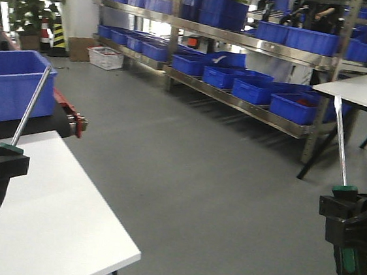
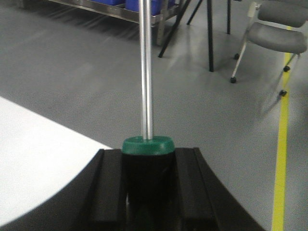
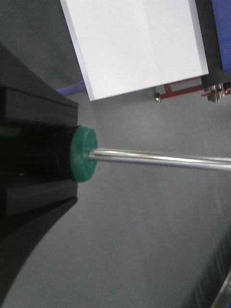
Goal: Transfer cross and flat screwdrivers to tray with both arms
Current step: 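Hold both screwdrivers upright while the base turns away from the table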
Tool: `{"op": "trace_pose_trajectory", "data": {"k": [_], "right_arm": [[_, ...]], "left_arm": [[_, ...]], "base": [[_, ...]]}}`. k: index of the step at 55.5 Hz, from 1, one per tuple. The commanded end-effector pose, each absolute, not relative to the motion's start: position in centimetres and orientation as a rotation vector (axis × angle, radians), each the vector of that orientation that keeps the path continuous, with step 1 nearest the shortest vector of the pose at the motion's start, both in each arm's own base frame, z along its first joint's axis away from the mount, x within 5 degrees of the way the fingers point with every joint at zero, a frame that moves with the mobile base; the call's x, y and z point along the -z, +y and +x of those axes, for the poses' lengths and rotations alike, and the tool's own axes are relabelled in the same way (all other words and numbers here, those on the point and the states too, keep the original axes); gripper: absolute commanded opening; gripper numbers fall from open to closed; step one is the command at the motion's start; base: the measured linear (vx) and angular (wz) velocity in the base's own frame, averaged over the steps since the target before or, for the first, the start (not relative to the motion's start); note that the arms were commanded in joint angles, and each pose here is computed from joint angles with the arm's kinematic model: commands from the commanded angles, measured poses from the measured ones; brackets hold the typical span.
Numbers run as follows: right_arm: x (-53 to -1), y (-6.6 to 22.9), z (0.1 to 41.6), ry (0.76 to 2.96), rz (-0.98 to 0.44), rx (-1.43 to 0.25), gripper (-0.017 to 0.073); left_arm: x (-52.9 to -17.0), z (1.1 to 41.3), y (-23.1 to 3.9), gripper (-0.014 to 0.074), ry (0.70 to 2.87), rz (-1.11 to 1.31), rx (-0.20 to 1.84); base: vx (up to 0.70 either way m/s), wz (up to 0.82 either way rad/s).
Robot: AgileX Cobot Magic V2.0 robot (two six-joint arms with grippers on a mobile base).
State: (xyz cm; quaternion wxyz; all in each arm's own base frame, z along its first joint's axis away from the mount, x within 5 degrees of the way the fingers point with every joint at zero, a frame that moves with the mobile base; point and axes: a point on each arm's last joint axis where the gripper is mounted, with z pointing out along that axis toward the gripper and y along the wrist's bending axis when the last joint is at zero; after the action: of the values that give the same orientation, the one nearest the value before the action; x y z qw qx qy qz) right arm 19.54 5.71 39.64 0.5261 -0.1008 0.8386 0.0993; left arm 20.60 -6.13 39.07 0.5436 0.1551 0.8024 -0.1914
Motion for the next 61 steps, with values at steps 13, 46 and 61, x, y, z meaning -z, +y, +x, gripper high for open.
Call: {"op": "trace_pose_trajectory", "data": {"k": [13,46,61], "right_arm": [[-41.75,5.54,19.34,1.874,-0.228,-0.240,-0.0008],[-41.75,5.54,19.34,1.874,-0.228,-0.240,-0.0008],[-41.74,5.54,19.33,1.875,-0.228,-0.240,-0.0008]], "left_arm": [[-40.96,20.22,-5.98,0.0001,1.807,0.311,0.463],[-40.96,20.22,-5.98,0.0001,1.807,0.311,0.463],[-40.96,20.22,-5.98,0.0001,1.807,0.311,0.463]], "base": [[-0.03,-0.60],[0.11,-0.45],[0.21,-0.41]]}}
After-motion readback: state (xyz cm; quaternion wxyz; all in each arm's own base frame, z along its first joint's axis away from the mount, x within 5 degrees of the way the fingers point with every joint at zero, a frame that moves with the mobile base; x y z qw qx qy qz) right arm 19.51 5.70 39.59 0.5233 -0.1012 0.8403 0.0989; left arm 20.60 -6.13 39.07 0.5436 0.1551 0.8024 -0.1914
